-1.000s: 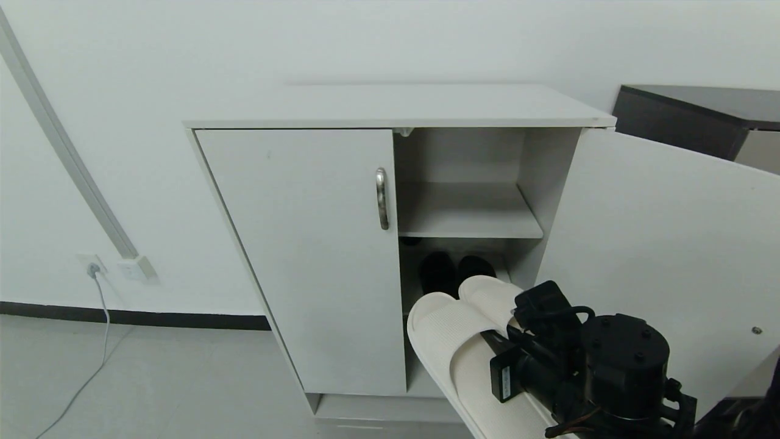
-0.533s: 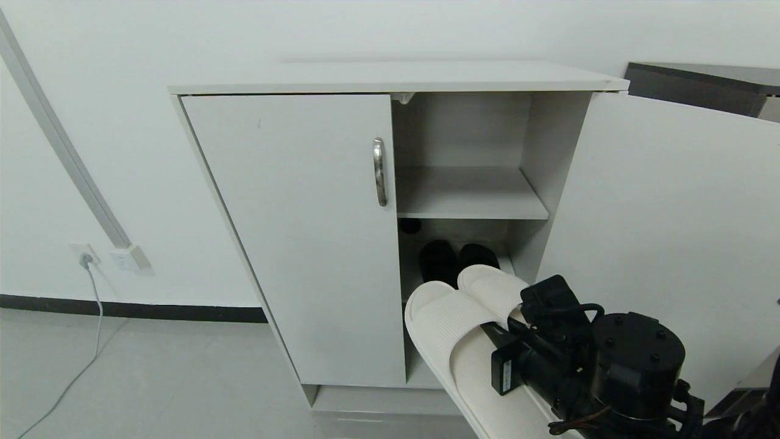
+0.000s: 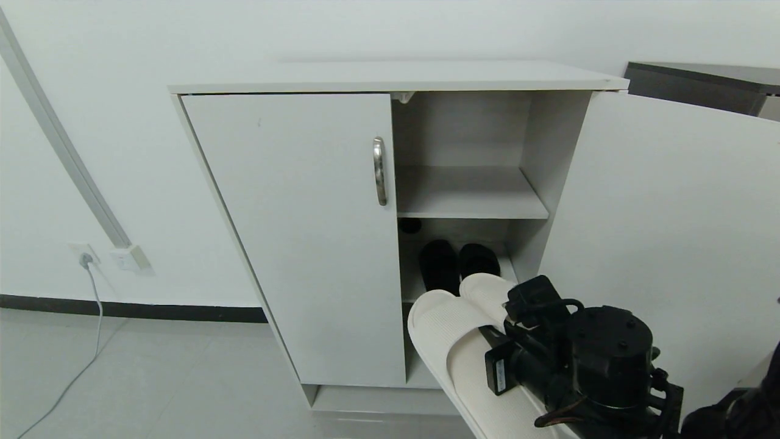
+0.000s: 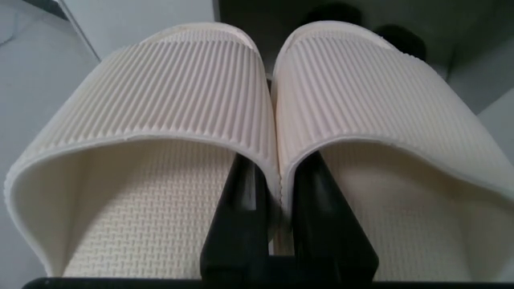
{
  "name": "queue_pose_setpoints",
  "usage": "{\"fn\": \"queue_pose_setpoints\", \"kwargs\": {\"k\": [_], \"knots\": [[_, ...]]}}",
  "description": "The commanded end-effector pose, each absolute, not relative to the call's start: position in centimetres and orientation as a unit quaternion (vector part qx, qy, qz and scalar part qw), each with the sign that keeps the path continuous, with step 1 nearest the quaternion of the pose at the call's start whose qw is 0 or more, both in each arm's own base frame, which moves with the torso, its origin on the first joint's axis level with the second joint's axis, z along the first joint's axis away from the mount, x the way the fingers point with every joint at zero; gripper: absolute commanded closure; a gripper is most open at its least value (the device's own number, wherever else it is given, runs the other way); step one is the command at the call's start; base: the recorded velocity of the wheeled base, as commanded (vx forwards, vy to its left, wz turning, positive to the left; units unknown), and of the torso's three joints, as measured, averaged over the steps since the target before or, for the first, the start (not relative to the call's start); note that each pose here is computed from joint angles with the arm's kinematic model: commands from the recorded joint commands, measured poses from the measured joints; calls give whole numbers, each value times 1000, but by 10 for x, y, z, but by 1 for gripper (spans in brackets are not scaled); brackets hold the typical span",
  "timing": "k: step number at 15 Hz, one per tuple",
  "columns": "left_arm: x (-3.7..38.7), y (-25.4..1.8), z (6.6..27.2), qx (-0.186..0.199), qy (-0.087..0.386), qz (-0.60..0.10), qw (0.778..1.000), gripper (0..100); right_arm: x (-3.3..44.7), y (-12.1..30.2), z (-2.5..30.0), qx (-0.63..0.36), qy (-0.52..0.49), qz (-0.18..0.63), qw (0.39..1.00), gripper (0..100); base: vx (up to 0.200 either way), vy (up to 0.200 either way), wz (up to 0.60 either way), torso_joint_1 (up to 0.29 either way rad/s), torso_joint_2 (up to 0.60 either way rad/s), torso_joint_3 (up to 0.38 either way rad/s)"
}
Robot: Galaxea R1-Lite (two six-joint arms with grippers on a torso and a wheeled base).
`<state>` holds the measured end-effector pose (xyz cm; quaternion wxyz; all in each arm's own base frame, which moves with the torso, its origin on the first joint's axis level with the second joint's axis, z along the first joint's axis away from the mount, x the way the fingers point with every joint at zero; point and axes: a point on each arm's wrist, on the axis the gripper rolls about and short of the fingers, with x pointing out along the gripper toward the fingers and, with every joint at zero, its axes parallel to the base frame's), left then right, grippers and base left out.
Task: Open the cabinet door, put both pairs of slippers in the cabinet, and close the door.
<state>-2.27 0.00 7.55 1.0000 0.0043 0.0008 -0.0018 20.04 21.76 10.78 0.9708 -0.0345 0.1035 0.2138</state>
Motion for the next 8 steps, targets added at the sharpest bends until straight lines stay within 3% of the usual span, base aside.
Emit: {"fn": "queue_pose_setpoints", "kwargs": {"k": [1, 5, 8], "knots": [[-23, 0, 76, 5, 1, -2, 1000, 100, 201, 233, 140, 0, 101, 178, 979, 100, 0, 0, 0, 0, 0, 0], [-23, 0, 76, 8, 1, -4, 1000, 100, 203, 246, 183, 11, 144, 65, 987, 100, 0, 0, 0, 0, 0, 0], [-23, 0, 76, 7, 1, -4, 1000, 100, 209, 259, 212, 33, 114, 49, 992, 100, 0, 0, 0, 0, 0, 0]]}}
